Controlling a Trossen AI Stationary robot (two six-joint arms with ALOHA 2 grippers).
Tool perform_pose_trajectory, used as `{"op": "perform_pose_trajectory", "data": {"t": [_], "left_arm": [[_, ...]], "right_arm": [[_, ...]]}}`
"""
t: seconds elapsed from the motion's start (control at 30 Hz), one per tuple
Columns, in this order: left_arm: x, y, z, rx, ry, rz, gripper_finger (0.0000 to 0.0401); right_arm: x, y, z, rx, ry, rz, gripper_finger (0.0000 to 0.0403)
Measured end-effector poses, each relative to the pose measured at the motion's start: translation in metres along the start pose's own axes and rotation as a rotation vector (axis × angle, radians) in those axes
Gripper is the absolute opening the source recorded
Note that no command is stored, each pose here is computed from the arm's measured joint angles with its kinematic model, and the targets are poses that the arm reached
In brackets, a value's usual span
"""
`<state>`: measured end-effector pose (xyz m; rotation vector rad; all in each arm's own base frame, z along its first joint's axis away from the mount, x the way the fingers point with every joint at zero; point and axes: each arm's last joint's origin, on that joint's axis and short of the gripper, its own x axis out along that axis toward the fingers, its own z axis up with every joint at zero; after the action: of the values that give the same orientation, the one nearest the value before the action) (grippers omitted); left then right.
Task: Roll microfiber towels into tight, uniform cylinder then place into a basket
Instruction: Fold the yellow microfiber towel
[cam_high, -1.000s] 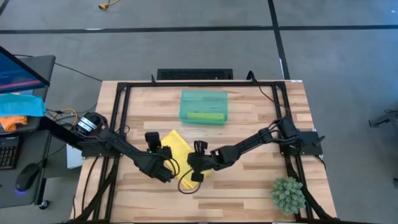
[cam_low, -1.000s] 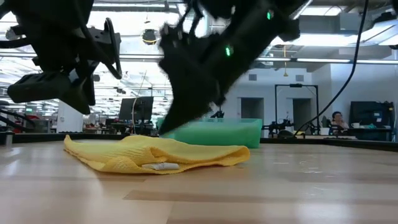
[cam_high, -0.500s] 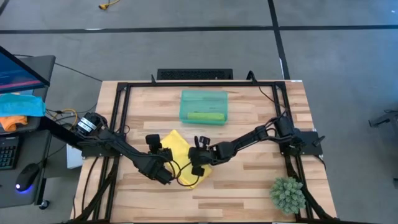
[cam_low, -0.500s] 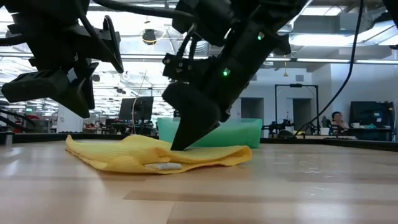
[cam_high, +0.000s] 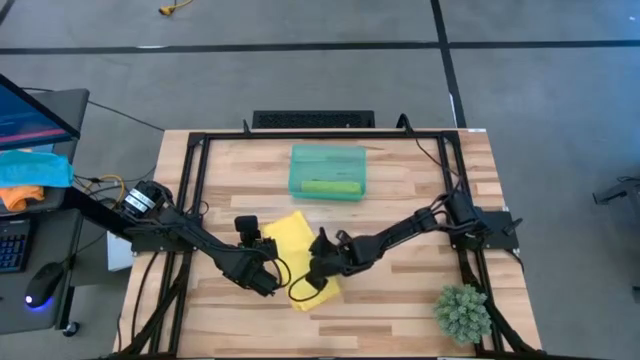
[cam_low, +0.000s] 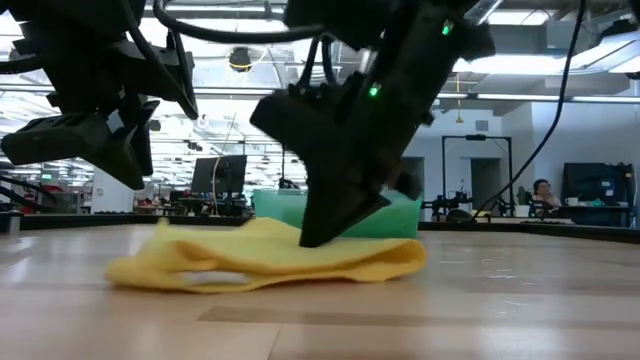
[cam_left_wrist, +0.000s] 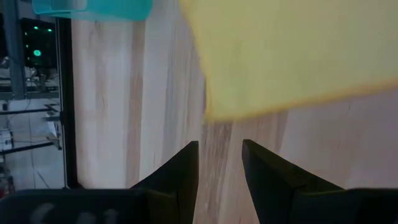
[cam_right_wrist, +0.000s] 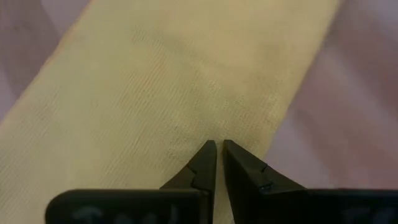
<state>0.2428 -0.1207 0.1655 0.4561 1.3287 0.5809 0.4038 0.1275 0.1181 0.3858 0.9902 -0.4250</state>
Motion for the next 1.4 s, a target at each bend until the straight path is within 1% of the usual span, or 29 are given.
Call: {"op": "perform_pose_trajectory", "data": {"t": [0.13, 0.2, 0.3, 0.47, 0.53, 0.63, 0.67, 0.73, 0.83, 0.97, 1.1, 1.17, 1.27, 1.4], "left_arm": [[0.001, 0.0, 0.001, -0.004, -0.001, -0.002, 0.0116], [0.002, 0.001, 0.002, 0.005, -0.004, -0.008, 0.0116], [0.004, 0.001, 0.007, 0.018, -0.022, -0.029, 0.0116], [0.009, 0.0, 0.019, 0.043, -0.055, -0.104, 0.0116], [0.011, -0.001, 0.024, 0.046, -0.075, -0.146, 0.0116], [0.011, -0.004, 0.031, 0.044, -0.124, -0.195, 0.0116], [0.01, -0.005, 0.033, 0.043, -0.144, -0.211, 0.0116], [0.008, -0.008, 0.038, 0.035, -0.186, -0.238, 0.0116], [0.005, -0.012, 0.044, 0.011, -0.249, -0.272, 0.0116], [0.006, -0.016, 0.044, 0.01, -0.246, -0.333, 0.0116], [0.01, -0.022, 0.031, 0.013, -0.202, -0.341, 0.0116], [0.013, -0.026, 0.023, 0.007, -0.177, -0.357, 0.0116], [0.016, -0.031, 0.013, 0.007, -0.139, -0.368, 0.0116], [0.013, -0.034, 0.008, -0.013, -0.124, -0.37, 0.0116]], "right_arm": [[-0.013, 0.01, 0.0, 0.074, 0.139, 0.032, 0.0053], [-0.019, 0.017, -0.002, 0.064, 0.177, 0.041, 0.0053], [-0.029, 0.028, -0.006, 0.027, 0.174, 0.029, 0.0053], [-0.048, 0.032, -0.011, -0.037, 0.12, -0.097, 0.0053], [-0.058, 0.028, -0.013, -0.057, 0.114, -0.169, 0.0053], [-0.068, 0.027, -0.014, -0.087, 0.072, -0.231, 0.0053], [-0.072, 0.024, -0.017, -0.112, 0.074, -0.271, 0.0053], [-0.076, 0.024, -0.017, -0.148, 0.054, -0.294, 0.0053], [-0.076, 0.02, -0.017, -0.246, 0.039, -0.35, 0.0053], [-0.07, 0.019, -0.009, -0.334, 0.009, -0.323, 0.0053], [-0.056, 0.018, -0.001, -0.405, -0.021, -0.247, 0.0053], [-0.05, 0.015, 0.003, -0.434, -0.01, -0.208, 0.0053], [-0.04, 0.008, 0.007, -0.455, -0.002, -0.162, 0.0053], [-0.029, 0.0, 0.014, -0.451, -0.016, -0.112, 0.0053]]}}
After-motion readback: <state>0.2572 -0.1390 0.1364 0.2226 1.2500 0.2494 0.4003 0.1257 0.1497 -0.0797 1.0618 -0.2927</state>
